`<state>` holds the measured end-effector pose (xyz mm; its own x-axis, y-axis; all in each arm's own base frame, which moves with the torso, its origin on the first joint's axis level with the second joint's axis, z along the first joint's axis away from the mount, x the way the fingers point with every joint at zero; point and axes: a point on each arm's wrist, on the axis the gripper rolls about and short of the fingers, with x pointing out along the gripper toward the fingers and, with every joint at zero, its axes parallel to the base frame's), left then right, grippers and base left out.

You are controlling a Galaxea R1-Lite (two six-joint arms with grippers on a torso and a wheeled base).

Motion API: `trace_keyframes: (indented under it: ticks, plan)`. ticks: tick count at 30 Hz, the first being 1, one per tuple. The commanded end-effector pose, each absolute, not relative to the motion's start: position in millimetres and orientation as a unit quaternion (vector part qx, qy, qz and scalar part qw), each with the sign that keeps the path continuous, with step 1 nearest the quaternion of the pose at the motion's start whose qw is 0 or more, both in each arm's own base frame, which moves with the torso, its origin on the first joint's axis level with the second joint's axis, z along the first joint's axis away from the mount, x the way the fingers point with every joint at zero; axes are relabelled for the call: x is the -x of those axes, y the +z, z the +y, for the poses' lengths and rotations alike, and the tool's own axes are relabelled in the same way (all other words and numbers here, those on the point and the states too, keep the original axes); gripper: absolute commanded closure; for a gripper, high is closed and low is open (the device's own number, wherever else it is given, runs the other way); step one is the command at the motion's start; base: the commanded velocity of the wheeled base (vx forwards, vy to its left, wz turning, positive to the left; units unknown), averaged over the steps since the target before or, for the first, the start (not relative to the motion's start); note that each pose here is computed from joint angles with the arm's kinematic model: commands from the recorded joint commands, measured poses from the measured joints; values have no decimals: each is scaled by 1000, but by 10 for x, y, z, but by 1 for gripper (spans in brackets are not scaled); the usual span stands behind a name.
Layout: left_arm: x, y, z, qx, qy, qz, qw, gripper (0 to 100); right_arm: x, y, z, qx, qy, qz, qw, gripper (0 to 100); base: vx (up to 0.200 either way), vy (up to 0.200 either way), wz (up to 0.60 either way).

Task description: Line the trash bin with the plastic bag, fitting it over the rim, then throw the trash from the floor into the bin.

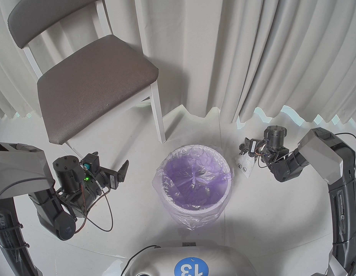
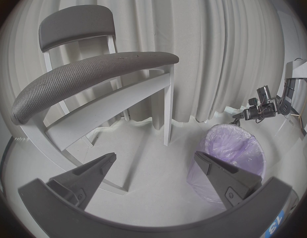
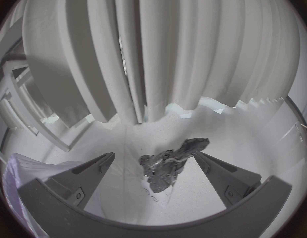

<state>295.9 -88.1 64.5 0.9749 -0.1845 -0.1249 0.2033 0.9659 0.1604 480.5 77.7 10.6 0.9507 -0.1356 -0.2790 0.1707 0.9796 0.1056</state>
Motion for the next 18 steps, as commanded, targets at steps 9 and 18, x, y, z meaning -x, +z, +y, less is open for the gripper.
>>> trace_keyframes:
  ticks: [9,18]
  plan:
    - [-2977,629,-872,-86,-95,51,990,0,-5016,-145,730,-64,-108,146,981,0,0,0,0]
    - [-2984,629,-899,-86,-99,49,990,0,-5139,-179,716,-106,-144,174,968,0,0,0,0]
